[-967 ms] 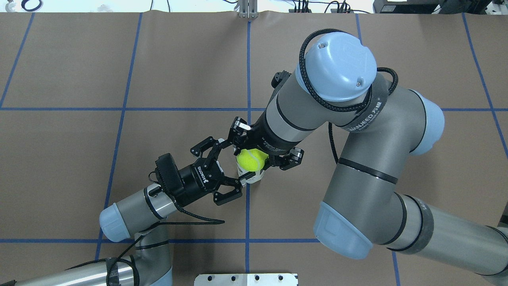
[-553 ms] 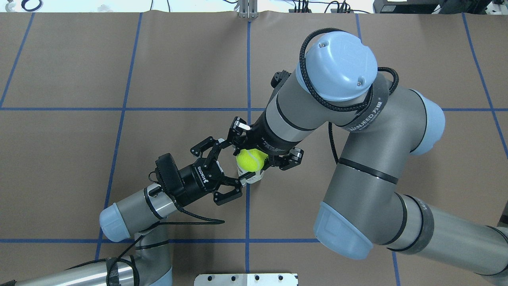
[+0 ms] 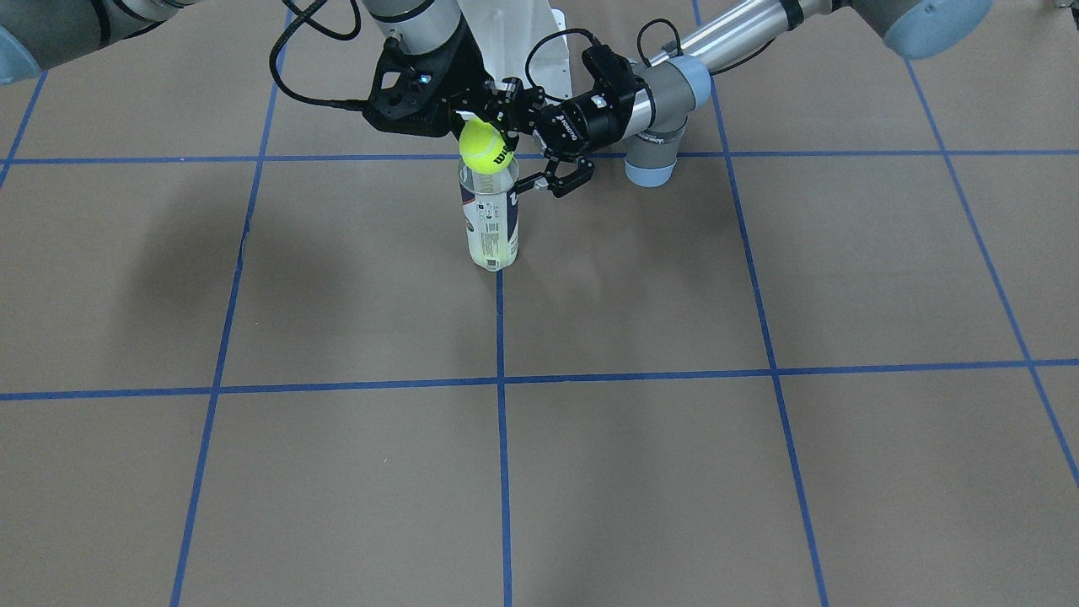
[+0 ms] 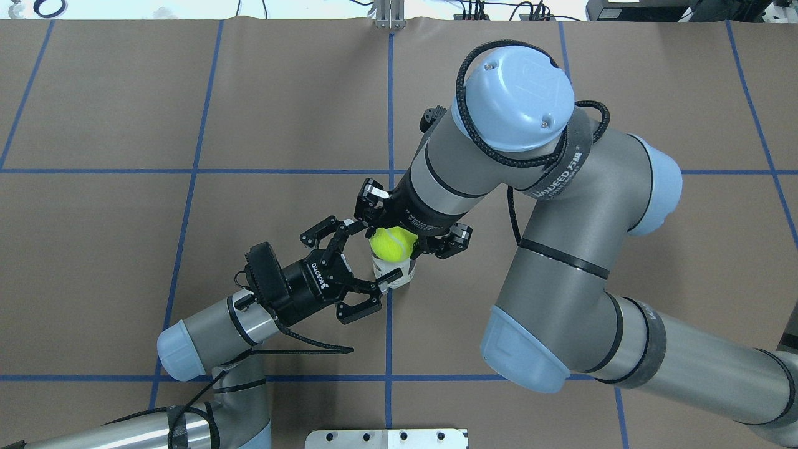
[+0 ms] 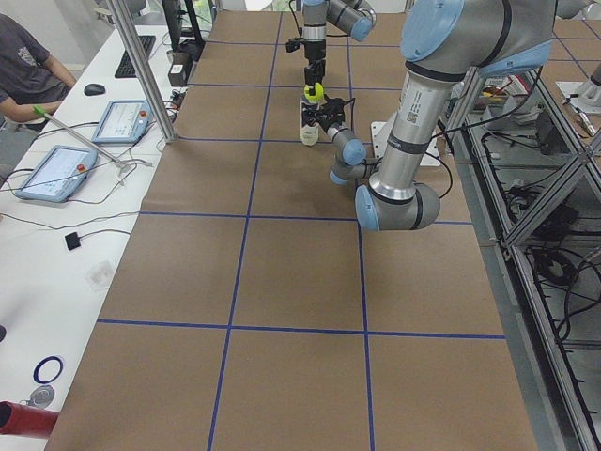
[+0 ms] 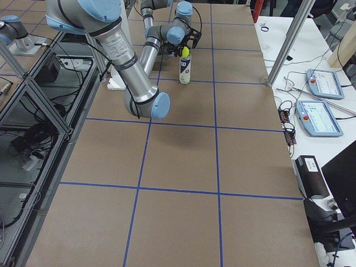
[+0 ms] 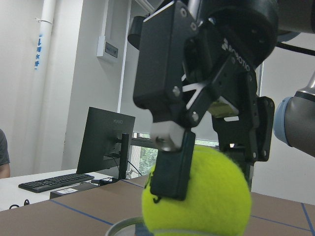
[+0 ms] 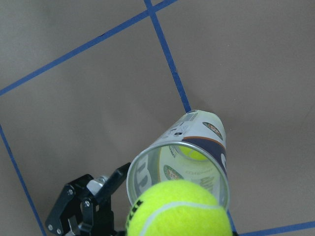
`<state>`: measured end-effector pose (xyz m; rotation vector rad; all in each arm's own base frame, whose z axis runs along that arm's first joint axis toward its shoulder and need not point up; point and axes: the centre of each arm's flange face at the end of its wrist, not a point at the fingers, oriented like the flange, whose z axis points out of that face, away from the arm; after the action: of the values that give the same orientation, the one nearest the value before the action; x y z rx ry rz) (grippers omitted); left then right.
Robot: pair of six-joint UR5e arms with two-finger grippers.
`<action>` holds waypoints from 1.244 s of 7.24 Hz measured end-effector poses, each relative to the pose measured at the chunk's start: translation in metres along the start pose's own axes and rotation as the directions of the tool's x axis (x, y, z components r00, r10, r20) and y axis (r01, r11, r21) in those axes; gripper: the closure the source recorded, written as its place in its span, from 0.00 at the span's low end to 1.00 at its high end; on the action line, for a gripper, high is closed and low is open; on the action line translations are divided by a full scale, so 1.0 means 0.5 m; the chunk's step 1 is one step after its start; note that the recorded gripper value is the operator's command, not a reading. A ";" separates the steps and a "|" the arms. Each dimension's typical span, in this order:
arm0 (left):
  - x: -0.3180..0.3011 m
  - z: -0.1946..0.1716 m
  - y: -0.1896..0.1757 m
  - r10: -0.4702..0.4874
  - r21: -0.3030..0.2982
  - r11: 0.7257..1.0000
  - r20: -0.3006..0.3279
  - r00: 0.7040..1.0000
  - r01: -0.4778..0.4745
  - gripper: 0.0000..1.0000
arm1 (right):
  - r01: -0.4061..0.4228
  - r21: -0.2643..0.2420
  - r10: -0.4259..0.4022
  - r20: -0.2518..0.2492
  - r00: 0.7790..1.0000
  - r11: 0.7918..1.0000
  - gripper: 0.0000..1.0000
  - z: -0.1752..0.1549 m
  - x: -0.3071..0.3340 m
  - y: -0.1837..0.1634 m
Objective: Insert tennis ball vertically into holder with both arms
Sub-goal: 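Lower the second ball into the can and open the right gripper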
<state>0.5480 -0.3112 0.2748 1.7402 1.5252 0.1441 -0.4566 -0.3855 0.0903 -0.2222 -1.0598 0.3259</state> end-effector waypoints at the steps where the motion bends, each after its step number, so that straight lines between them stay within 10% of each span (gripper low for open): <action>1: -0.001 0.000 -0.001 0.000 0.002 1.000 0.004 1.000 0.000 0.01 | 0.001 0.003 -0.001 -0.001 1.000 1.000 1.00 0.000 -0.001 -0.004; 3: -0.002 0.001 -0.002 0.000 0.004 1.000 0.010 1.000 0.000 0.01 | 0.005 0.010 -0.005 -0.004 1.000 1.000 0.94 -0.001 -0.001 -0.016; 4: -0.003 0.001 -0.003 0.000 0.005 1.000 0.011 1.000 0.000 0.01 | 0.005 0.013 -0.005 -0.006 1.000 1.000 0.25 0.000 -0.001 -0.021; 5: -0.004 0.002 -0.003 0.001 0.006 1.000 0.014 1.000 -0.001 0.01 | 0.004 0.013 -0.004 -0.009 1.000 1.000 0.00 0.003 -0.001 -0.024; 9: -0.010 0.002 -0.004 0.003 0.011 1.000 0.045 0.999 -0.003 0.01 | 0.042 0.019 -0.042 -0.006 0.999 0.999 0.00 -0.003 -0.004 -0.037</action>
<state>0.5456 -0.3163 0.2750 1.7430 1.4936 0.0973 -0.4533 -0.4035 0.0941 -0.1837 -1.0535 0.2973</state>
